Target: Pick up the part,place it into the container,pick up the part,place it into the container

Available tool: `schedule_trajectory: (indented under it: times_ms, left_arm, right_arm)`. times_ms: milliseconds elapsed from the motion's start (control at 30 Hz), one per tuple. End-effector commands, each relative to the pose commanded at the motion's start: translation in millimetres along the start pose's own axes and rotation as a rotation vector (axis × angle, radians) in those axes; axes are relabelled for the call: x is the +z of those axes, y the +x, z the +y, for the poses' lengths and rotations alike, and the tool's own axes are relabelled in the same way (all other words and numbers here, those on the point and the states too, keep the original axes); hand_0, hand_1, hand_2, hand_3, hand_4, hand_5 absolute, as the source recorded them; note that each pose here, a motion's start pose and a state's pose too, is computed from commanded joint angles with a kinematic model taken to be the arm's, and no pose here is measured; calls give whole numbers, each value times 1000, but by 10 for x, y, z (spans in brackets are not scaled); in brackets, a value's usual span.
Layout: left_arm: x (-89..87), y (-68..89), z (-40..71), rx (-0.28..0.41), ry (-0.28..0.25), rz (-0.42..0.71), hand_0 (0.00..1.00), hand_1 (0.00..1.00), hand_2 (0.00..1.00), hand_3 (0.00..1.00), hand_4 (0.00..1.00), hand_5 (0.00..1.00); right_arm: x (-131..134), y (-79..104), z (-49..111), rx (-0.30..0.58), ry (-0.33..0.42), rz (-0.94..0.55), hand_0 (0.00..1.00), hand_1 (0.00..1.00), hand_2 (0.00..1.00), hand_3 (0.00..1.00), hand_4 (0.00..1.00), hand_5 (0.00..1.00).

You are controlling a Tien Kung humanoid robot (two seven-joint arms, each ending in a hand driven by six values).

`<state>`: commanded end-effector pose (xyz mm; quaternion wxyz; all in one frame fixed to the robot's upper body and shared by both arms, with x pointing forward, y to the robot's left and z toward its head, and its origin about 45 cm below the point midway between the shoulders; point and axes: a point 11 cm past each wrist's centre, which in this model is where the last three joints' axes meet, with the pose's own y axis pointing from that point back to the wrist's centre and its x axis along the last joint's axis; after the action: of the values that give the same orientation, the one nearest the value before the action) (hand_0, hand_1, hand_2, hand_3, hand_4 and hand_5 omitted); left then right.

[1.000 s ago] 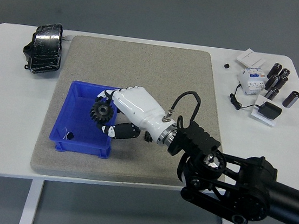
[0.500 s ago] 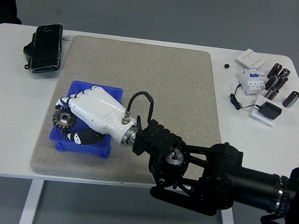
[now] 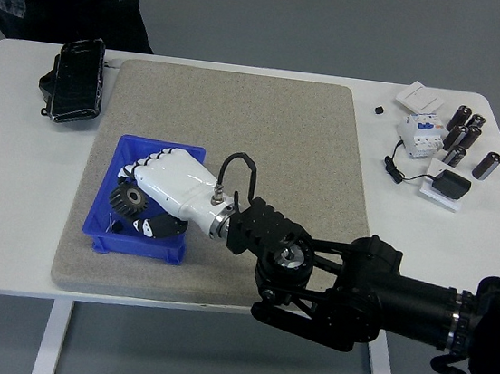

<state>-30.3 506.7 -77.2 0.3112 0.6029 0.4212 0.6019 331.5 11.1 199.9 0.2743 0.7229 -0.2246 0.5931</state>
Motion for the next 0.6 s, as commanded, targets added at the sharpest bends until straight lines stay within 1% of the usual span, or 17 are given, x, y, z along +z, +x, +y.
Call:
schedule_trajectory:
  times_ms: [67, 100, 267, 467, 500, 600]
  left_arm:
    - [0, 1, 0, 0, 0, 0, 689, 688, 693, 735, 772, 217]
    - [-1, 1, 0, 0, 1, 1, 689, 689, 693, 734, 772, 216]
    - [6, 5, 1, 1, -1, 3, 689, 689, 693, 734, 772, 216]
    - [21, 6, 2, 1, -4, 2, 689, 689, 693, 732, 772, 214]
    - [24, 6, 3, 1, -4, 2, 689, 689, 694, 729, 771, 214]
    - [26, 5, 3, 1, -4, 1, 689, 689, 694, 729, 771, 214]
  right_arm:
    - [1, -23, 5, -8, -2, 1, 738, 767, 786, 712, 710, 405]
    - [0, -32, 8, -10, -2, 0, 754, 779, 793, 722, 728, 416]
    - [15, -42, 13, -12, -7, -7, 754, 779, 793, 722, 728, 416]
    - [89, -80, 18, -26, -27, -1, 753, 781, 795, 723, 732, 415]
    - [106, -83, 17, -28, -32, 0, 759, 790, 804, 742, 758, 408]
    - [163, -107, 14, -39, -48, 2, 759, 790, 804, 742, 758, 408]
